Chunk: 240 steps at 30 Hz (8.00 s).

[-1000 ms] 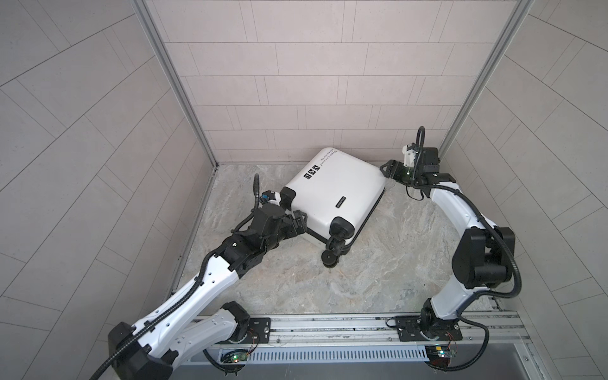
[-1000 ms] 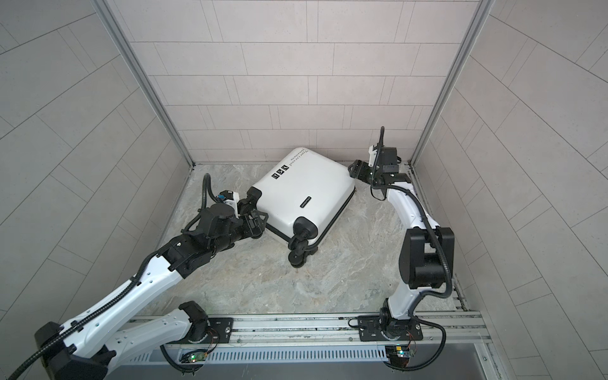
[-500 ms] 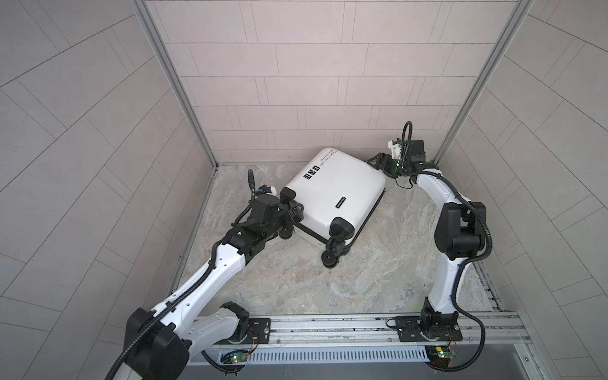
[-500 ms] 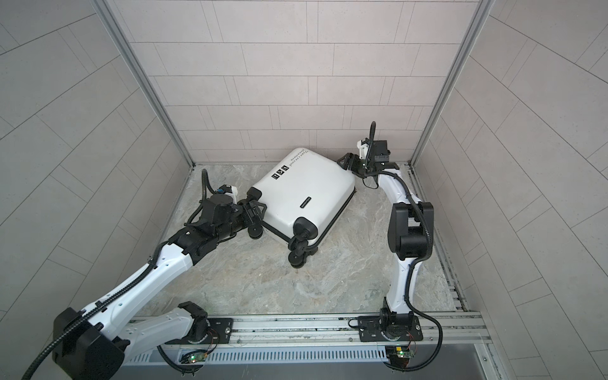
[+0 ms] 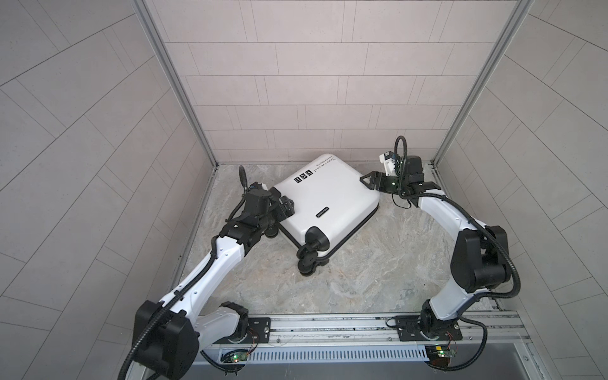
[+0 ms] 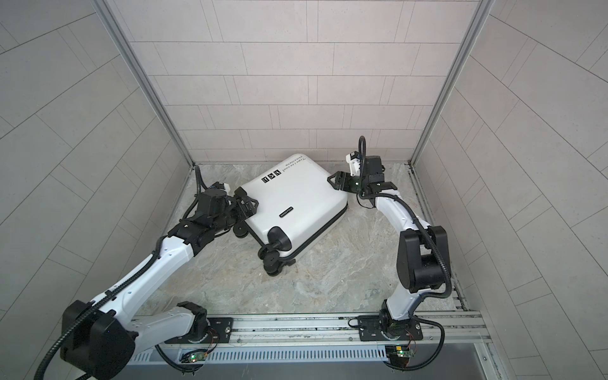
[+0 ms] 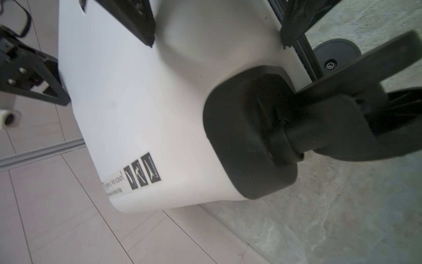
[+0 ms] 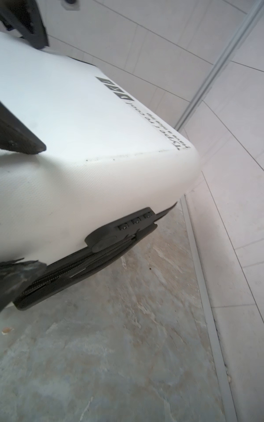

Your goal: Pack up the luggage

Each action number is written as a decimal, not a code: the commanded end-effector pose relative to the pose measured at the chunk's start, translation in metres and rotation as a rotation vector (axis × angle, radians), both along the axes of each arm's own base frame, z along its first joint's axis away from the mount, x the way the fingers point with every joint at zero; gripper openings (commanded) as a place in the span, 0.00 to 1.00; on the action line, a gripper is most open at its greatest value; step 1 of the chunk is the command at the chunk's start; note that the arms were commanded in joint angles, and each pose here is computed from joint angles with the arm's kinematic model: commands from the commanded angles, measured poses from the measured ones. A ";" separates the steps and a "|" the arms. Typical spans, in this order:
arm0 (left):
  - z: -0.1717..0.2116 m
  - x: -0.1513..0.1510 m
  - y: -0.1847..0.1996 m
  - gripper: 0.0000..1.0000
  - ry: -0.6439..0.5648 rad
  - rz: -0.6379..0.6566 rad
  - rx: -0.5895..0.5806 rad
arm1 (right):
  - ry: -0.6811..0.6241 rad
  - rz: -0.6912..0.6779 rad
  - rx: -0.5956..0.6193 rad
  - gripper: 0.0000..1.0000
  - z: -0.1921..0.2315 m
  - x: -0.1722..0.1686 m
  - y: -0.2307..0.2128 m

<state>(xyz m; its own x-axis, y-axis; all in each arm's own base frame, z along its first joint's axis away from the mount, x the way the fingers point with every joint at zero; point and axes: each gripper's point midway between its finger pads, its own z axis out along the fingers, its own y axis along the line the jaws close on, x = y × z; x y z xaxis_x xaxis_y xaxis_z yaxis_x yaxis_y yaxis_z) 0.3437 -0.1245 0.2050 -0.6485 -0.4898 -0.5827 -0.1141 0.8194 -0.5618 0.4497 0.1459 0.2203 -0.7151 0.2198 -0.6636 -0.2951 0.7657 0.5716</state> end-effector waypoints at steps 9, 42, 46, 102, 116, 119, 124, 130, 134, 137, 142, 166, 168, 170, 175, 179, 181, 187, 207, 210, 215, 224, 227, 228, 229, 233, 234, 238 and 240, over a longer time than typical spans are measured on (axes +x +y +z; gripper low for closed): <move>-0.001 0.040 -0.034 0.90 0.009 -0.209 0.045 | 0.123 0.159 -0.047 0.75 -0.029 -0.116 0.048; 0.087 0.003 -0.030 0.82 -0.144 -0.132 0.080 | 0.018 -0.429 -0.144 0.86 0.044 -0.035 -0.099; 0.070 -0.046 -0.017 0.79 -0.119 -0.099 0.040 | 0.019 -0.415 -0.124 0.86 0.047 0.009 -0.094; -0.063 0.066 -0.101 0.77 0.151 -0.302 0.006 | 0.078 0.107 -0.084 0.76 -0.034 -0.150 0.023; -0.057 0.090 -0.136 0.77 0.123 -0.378 0.013 | 0.115 0.052 -0.191 0.79 -0.033 -0.140 0.008; -0.049 0.080 -0.120 0.77 0.112 -0.367 0.053 | 0.115 0.036 -0.220 0.79 -0.027 -0.141 0.003; -0.035 0.046 -0.078 0.77 0.081 -0.330 0.105 | 0.092 0.048 -0.250 0.79 -0.012 -0.155 -0.003; -0.035 -0.011 -0.052 0.76 0.041 -0.359 0.134 | 0.103 0.063 -0.296 0.73 -0.005 -0.182 -0.005; -0.040 -0.046 -0.048 0.74 0.006 -0.385 0.089 | 0.083 0.116 -0.319 0.70 0.000 -0.205 0.012; -0.037 -0.067 -0.054 0.73 -0.054 -0.416 0.056 | 0.074 0.156 -0.315 0.68 0.000 -0.224 0.028; -0.040 -0.092 -0.080 0.73 -0.136 -0.539 0.100 | 0.064 0.231 -0.311 0.68 -0.016 -0.245 0.060; -0.039 -0.050 -0.129 0.73 -0.169 -0.670 0.272 | 0.161 -0.127 -0.318 0.61 -0.045 -0.145 0.002; -0.041 -0.051 -0.126 0.71 -0.173 -0.667 0.286 | 0.169 -0.130 -0.317 0.61 -0.045 -0.142 -0.003; -0.045 -0.054 -0.124 0.67 -0.180 -0.672 0.294 | 0.164 -0.116 -0.313 0.62 -0.042 -0.142 -0.004; -0.065 -0.066 -0.118 0.60 -0.220 -0.688 0.284 | 0.144 -0.092 -0.346 0.67 -0.036 -0.149 -0.012; -0.077 -0.073 -0.117 0.52 -0.336 -0.699 0.253 | 0.161 -0.091 -0.354 0.67 -0.038 -0.155 -0.021; -0.081 -0.075 -0.115 0.52 -0.405 -0.688 0.246 | 0.167 -0.088 -0.351 0.67 -0.039 -0.158 -0.023; -0.095 -0.072 -0.117 0.42 -0.483 -0.689 0.257 | 0.169 -0.095 -0.337 0.67 -0.039 -0.164 -0.025; -0.103 -0.046 -0.124 0.31 -0.596 -0.671 0.363 | 0.182 -0.097 -0.322 0.67 -0.039 -0.170 -0.025; -0.098 -0.045 -0.123 0.29 -0.608 -0.667 0.375 | 0.183 -0.099 -0.320 0.67 -0.039 -0.170 -0.025; -0.092 -0.044 -0.122 0.25 -0.624 -0.676 0.403 | 0.190 -0.092 -0.312 0.67 -0.040 -0.171 -0.024; -0.092 -0.045 -0.123 0.07 -0.608 -0.707 0.437 | 0.193 -0.085 -0.310 0.67 -0.037 -0.173 -0.022; -0.093 -0.048 -0.121 0.00 -0.599 -0.718 0.447 | 0.183 -0.082 -0.317 0.71 -0.033 -0.172 -0.023; -0.092 -0.048 -0.121 0.00 -0.598 -0.723 0.450 | 0.179 -0.079 -0.315 0.71 -0.031 -0.172 -0.023; -0.093 -0.050 -0.120 0.00 -0.594 -0.728 0.453 | 0.174 -0.065 -0.306 0.73 -0.029 -0.173 -0.020; -0.093 -0.054 -0.118 0.00 -0.582 -0.744 0.470 | 0.136 0.019 -0.277 0.74 -0.021 -0.177 0.004; -0.093 -0.055 -0.117 0.00 -0.578 -0.747 0.475 | 0.128 0.042 -0.281 0.74 -0.020 -0.180 0.013; -0.094 -0.057 -0.111 0.00 -0.563 -0.738 0.493 | 0.085 0.108 -0.363 0.70 -0.015 -0.190 0.048; -0.094 -0.058 -0.111 0.00 -0.561 -0.743 0.492 | 0.075 0.139 -0.382 0.69 -0.015 -0.194 0.067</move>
<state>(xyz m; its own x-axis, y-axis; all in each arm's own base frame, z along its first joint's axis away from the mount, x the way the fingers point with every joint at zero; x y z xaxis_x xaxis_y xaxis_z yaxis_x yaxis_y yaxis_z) 0.2858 -0.2329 0.1007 -0.2977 0.2794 -0.9128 0.6706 0.7417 0.0083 0.2534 0.2010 0.1980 -0.7928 -0.1177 -0.5980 -0.3724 0.8703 0.3224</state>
